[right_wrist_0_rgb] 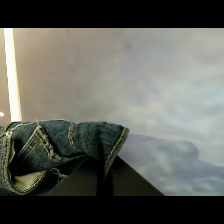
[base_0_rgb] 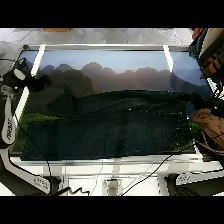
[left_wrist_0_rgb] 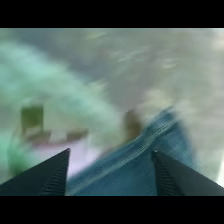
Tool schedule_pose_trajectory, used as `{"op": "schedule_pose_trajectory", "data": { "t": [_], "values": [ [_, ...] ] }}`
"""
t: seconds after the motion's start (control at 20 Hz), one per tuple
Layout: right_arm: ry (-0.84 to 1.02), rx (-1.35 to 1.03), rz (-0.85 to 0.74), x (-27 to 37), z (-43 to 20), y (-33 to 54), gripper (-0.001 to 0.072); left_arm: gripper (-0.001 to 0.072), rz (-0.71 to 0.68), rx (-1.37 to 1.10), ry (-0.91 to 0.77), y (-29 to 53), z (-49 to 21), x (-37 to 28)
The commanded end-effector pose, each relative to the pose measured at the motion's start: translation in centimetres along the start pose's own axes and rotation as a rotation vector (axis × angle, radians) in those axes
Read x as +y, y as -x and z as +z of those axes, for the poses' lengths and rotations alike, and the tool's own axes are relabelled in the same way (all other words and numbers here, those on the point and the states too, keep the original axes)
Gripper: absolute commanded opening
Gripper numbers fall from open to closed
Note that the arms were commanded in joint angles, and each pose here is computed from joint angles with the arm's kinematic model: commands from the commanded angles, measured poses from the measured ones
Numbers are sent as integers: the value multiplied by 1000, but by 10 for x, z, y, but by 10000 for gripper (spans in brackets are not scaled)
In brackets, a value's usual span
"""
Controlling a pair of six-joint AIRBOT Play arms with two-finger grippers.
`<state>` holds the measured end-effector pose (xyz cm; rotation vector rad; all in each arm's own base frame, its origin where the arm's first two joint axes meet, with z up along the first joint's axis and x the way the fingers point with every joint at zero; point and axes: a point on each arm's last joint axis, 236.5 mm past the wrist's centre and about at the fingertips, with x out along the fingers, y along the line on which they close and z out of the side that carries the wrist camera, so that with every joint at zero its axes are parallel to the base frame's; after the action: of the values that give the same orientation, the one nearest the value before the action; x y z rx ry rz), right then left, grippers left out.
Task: Fold the clothes and pants, and hang the long-sleeved shirts on hangers.
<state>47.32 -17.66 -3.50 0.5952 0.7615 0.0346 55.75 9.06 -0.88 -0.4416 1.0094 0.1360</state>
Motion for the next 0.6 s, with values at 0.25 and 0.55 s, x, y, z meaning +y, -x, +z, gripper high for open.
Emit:
{"op": "schedule_pose_trajectory", "data": {
  "t": [0.25, 0.55],
  "values": [
    [31, 30, -15, -3, -7, 0, 24, 478, 119, 276, 52, 22, -92, 56],
    [31, 30, -16, -4, -7, 0, 24, 479, 93, 240, 132, -15, -120, 62]
  ]
}}
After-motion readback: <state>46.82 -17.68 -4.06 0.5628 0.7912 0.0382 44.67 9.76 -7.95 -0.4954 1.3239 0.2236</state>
